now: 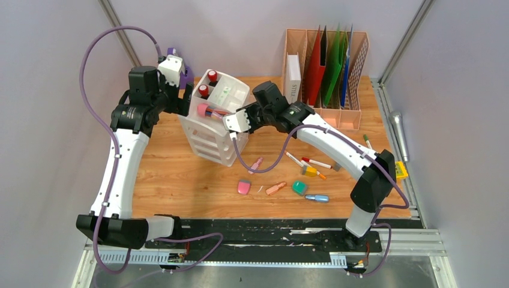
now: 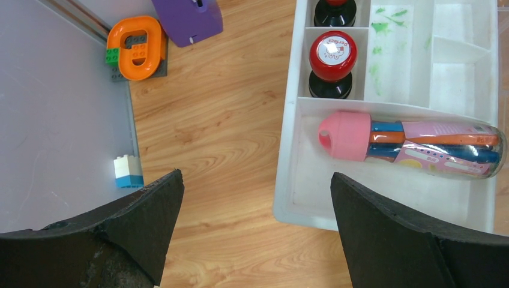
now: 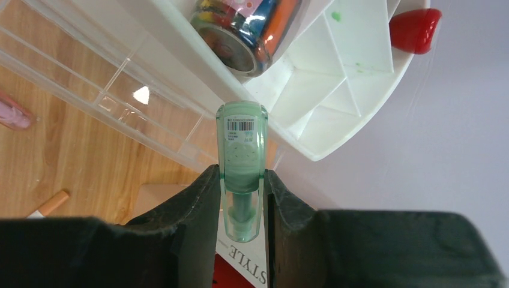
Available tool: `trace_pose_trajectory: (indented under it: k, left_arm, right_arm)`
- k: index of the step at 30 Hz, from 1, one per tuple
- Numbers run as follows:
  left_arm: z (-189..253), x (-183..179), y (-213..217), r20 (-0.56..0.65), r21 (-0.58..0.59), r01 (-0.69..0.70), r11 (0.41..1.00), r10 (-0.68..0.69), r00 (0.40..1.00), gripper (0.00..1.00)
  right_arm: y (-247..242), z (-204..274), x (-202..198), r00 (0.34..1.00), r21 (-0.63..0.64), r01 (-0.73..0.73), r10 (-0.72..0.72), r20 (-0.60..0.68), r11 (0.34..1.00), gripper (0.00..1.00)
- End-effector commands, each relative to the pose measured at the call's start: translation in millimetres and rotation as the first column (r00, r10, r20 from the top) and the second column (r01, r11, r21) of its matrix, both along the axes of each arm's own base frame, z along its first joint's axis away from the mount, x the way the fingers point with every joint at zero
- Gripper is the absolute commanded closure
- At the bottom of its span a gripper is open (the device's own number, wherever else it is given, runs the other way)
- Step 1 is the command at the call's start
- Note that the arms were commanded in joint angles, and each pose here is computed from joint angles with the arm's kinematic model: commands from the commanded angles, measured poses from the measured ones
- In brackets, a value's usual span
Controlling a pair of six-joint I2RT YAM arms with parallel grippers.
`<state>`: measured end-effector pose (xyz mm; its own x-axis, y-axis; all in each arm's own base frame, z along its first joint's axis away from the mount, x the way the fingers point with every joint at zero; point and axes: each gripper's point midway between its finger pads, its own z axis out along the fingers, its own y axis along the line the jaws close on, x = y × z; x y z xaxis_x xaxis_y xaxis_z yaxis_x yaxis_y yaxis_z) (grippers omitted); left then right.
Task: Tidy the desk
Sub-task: Place the stationery in the drawer.
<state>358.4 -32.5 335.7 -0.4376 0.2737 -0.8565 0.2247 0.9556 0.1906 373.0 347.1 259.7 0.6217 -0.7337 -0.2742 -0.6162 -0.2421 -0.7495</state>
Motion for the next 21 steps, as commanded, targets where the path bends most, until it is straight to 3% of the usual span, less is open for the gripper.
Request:
trace_pose_trajectory:
  k: [1, 10, 17, 21]
  left_arm:
    - [27.5, 2.4, 2.8, 0.081, 0.000, -0.007, 1.000, 0.007, 0.997, 0.00]
    - [26.8, 3.9, 2.7, 0.077, -0.005, -0.011, 1.000, 0.012, 0.997, 0.00]
    - [27.0, 3.1, 2.4, 0.079, -0.005, -0.010, 1.000, 0.011, 0.997, 0.00]
    - [26.4, 2.7, 3.0, 0.078, -0.005, -0.013, 1.000, 0.013, 0.997, 0.00]
  right_arm:
    - [12.1, 19.9, 5.3, 0.989, -0.049, -0.074, 0.079, 0.122, 0.996, 0.81]
    - [15.1, -5.6, 0.7, 0.976, -0.197, -0.114, 0.147, 0.163, 0.974, 0.78]
    - [15.2, -8.8, 1.1, 0.974, -0.224, -0.100, 0.142, 0.176, 0.969, 0.74]
    - [15.4, 0.6, 0.6, 0.977, -0.188, -0.087, 0.120, 0.176, 0.978, 0.80]
